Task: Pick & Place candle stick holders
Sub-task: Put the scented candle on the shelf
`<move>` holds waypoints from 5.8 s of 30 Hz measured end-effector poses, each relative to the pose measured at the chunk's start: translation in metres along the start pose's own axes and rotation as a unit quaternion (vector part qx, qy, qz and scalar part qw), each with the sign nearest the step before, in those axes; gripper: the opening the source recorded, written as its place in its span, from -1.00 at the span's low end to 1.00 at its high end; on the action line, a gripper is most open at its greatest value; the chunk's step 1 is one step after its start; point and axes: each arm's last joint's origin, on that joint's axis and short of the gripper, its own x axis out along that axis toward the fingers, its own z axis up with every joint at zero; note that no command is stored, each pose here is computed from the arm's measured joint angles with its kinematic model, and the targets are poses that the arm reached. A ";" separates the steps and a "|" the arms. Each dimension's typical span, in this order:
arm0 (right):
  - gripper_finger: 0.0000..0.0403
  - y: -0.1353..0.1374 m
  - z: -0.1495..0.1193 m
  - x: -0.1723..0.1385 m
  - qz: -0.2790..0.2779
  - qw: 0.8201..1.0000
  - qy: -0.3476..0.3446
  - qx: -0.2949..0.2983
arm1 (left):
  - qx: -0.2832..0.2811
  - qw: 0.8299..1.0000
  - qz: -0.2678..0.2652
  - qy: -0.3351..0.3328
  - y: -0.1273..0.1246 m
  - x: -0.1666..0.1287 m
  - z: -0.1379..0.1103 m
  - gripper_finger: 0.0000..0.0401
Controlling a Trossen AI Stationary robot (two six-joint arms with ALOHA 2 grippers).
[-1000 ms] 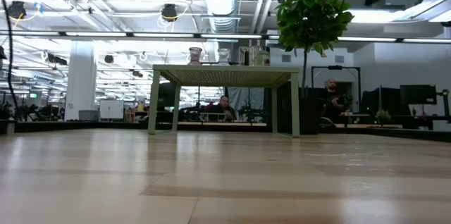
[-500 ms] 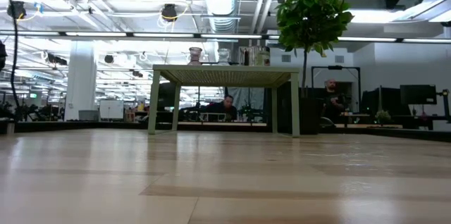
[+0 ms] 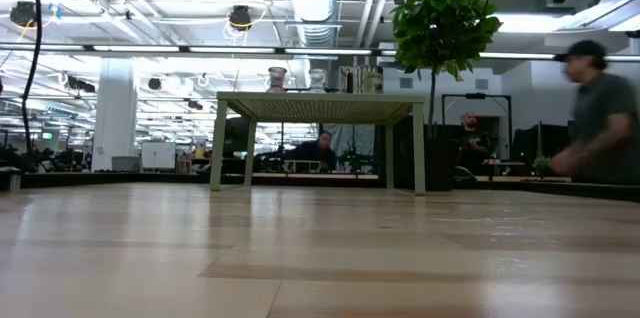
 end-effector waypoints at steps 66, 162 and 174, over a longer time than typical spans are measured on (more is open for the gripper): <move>0.27 0.000 0.002 0.000 -0.009 1.000 -0.015 -0.023 | 0.073 0.984 -0.081 0.137 0.008 0.127 -0.070 -0.94; 0.27 0.000 0.008 0.000 -0.043 0.996 -0.061 -0.037 | -0.173 0.937 -0.062 -0.298 0.098 -0.002 0.225 -0.99; 0.27 0.000 0.008 0.000 -0.043 0.996 -0.061 -0.037 | -0.165 0.924 -0.069 -0.338 0.097 -0.014 0.226 -0.75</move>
